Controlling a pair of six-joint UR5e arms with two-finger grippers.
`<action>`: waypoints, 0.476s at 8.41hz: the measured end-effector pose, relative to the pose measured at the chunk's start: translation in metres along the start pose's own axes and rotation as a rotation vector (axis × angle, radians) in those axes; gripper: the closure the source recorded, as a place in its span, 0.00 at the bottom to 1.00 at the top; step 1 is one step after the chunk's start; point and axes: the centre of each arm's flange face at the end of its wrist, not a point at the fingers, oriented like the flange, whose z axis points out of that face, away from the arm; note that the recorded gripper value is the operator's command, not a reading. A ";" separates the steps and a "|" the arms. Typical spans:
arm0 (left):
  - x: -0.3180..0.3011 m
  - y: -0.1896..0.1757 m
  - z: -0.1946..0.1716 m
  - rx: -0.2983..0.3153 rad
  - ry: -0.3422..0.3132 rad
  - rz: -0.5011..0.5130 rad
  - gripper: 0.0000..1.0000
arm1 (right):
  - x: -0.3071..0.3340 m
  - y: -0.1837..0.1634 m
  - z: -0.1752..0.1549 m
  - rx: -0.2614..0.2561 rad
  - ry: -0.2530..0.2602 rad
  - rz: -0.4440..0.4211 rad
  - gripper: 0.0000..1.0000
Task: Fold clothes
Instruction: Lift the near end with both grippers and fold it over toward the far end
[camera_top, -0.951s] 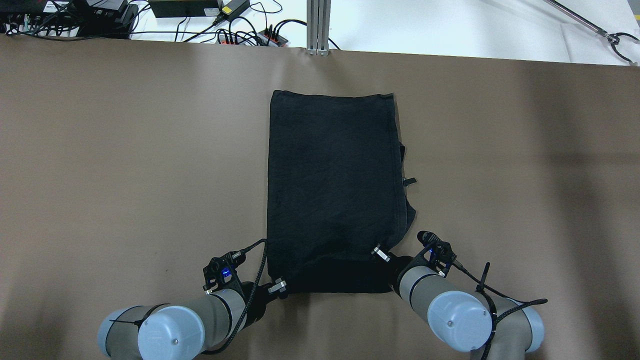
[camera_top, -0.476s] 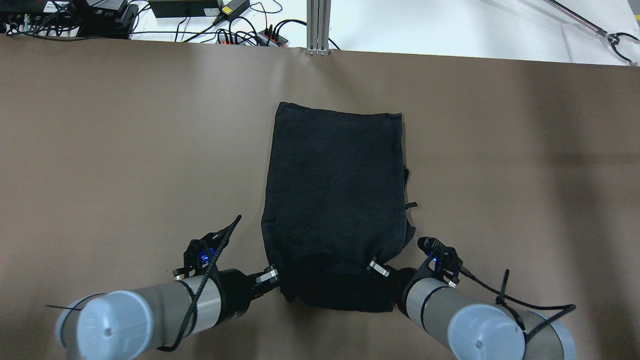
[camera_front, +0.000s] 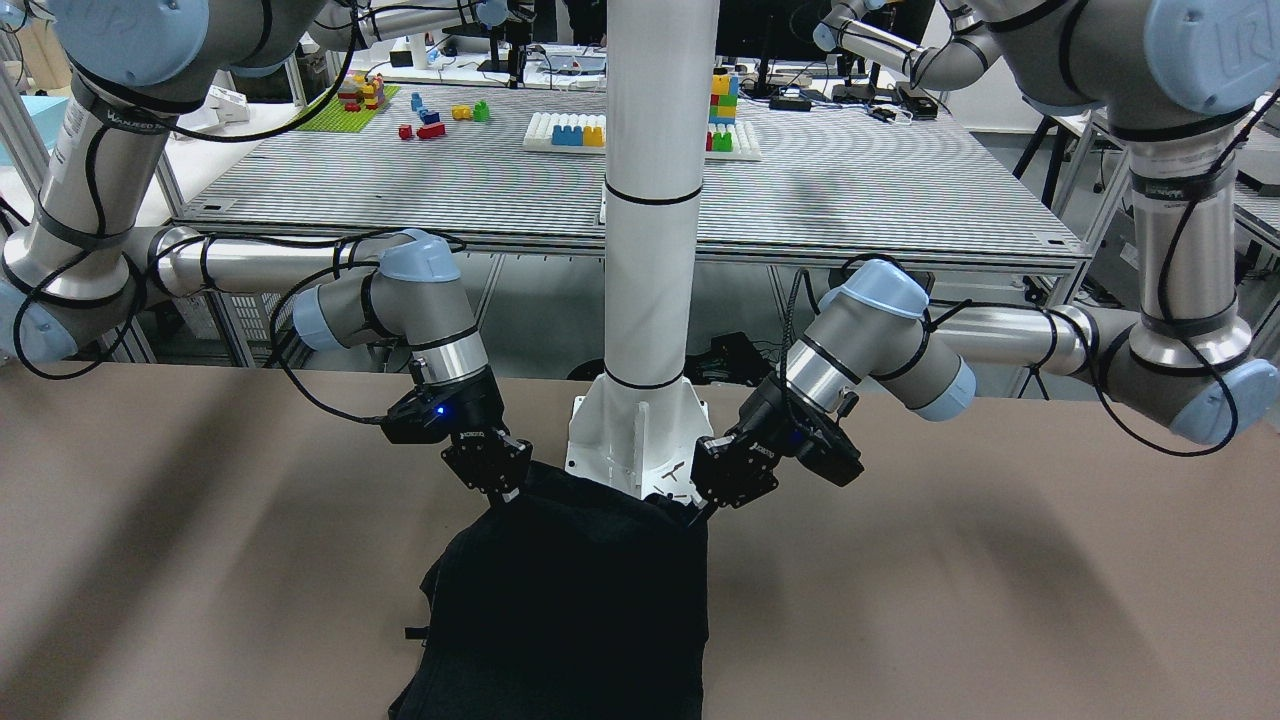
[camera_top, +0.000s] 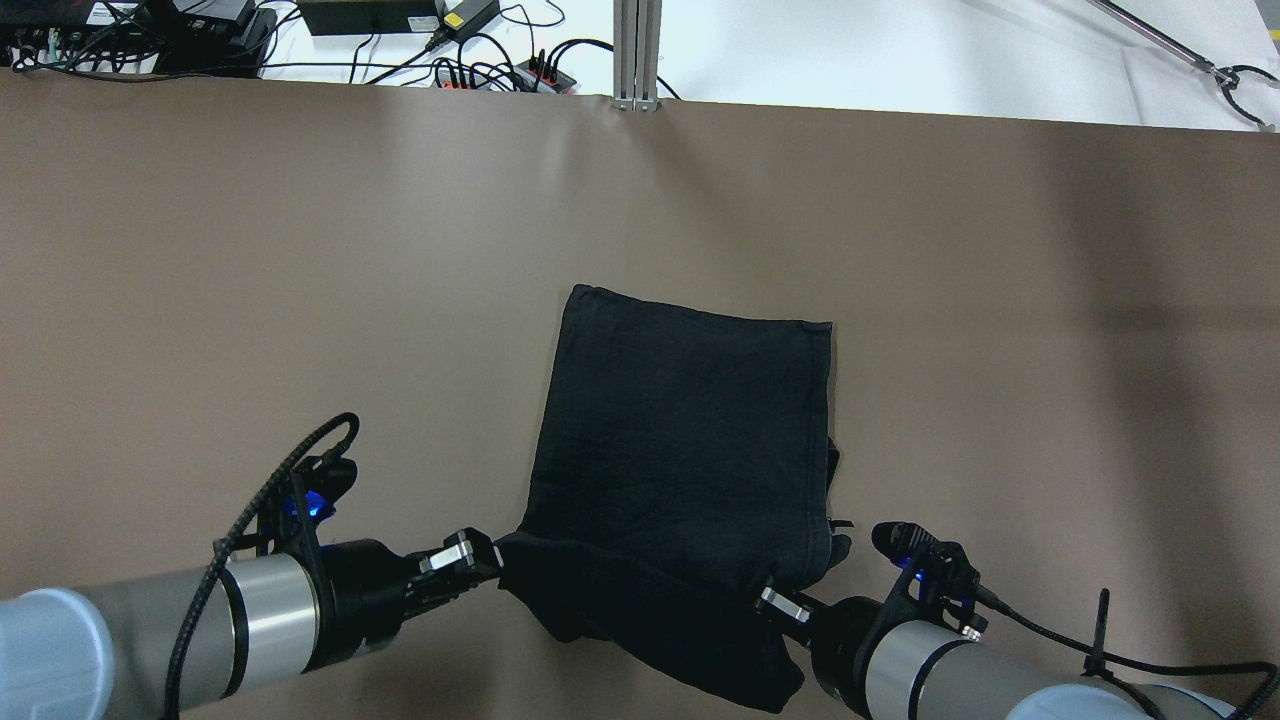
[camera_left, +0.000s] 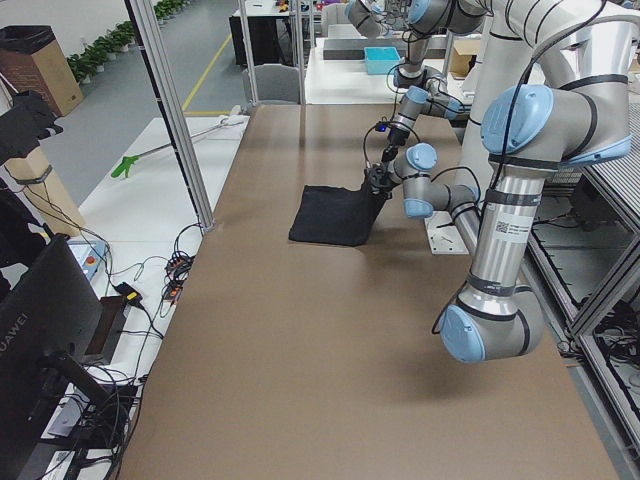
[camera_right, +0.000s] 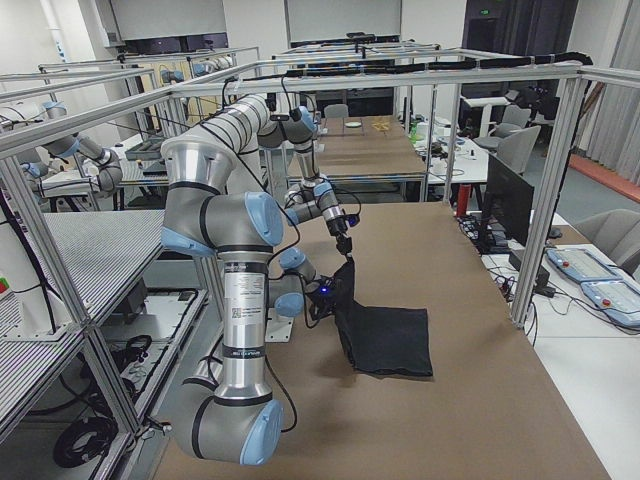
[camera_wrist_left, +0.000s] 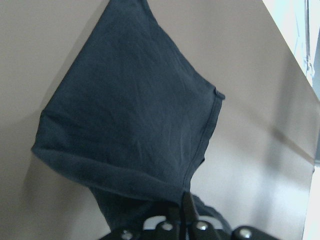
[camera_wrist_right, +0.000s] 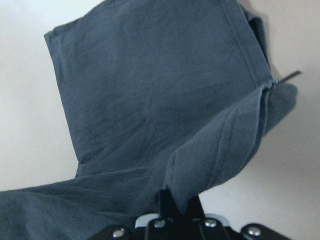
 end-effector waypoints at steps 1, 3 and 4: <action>0.029 -0.026 0.014 0.043 -0.032 0.013 1.00 | -0.010 -0.014 0.007 0.020 0.013 -0.015 1.00; 0.073 -0.074 0.049 0.129 -0.093 0.048 1.00 | -0.028 -0.056 0.028 0.075 0.043 -0.044 1.00; 0.086 -0.094 0.068 0.162 -0.120 0.066 1.00 | -0.032 -0.076 0.041 0.107 0.062 -0.064 1.00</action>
